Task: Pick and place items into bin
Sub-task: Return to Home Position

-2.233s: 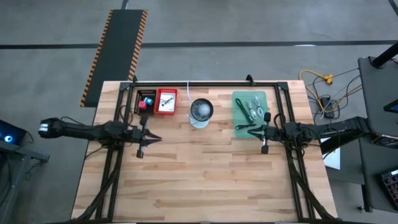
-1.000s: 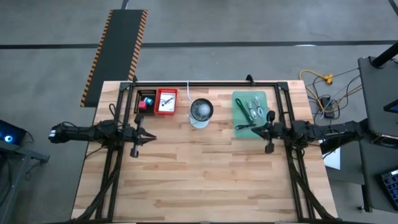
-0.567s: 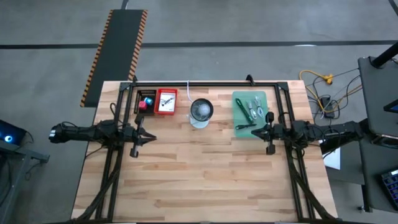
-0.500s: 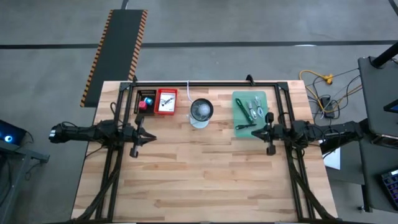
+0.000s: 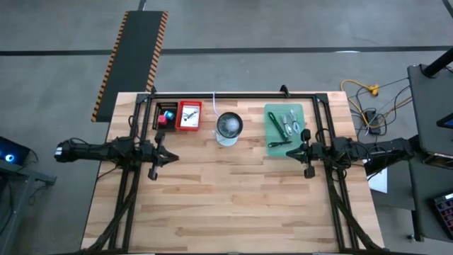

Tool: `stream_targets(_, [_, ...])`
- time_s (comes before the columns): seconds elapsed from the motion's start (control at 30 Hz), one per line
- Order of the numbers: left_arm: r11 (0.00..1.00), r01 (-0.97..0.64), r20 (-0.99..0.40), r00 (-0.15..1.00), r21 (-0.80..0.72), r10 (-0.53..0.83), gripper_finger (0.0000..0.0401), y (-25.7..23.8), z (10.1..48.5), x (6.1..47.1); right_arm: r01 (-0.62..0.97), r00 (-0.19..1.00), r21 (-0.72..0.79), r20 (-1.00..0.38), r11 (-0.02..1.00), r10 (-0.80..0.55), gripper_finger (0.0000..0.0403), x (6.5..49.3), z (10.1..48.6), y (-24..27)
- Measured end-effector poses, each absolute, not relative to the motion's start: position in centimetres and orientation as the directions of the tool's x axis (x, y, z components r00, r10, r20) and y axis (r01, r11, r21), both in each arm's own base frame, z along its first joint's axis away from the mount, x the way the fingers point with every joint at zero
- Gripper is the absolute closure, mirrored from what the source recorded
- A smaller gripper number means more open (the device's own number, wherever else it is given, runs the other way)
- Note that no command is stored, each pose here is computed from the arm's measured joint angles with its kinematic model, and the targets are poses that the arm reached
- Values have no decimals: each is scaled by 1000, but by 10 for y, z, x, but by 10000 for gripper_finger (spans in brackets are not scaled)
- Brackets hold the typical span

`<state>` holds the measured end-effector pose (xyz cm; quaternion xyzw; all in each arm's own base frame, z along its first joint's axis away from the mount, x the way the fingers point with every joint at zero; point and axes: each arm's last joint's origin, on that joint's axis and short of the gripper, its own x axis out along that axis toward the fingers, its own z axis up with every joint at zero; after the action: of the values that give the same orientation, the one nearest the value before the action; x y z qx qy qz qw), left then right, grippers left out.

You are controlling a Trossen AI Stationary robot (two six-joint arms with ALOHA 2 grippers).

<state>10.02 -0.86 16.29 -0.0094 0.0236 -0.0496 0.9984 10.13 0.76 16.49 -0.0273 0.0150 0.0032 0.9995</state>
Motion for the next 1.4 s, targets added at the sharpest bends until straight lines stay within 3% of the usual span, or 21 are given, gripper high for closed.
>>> stream_targets(1.4, [995,99,-17,995,-20,-99,390,-9,166,103,-7,1000,-55,-30,998,5,394,101,165,8])
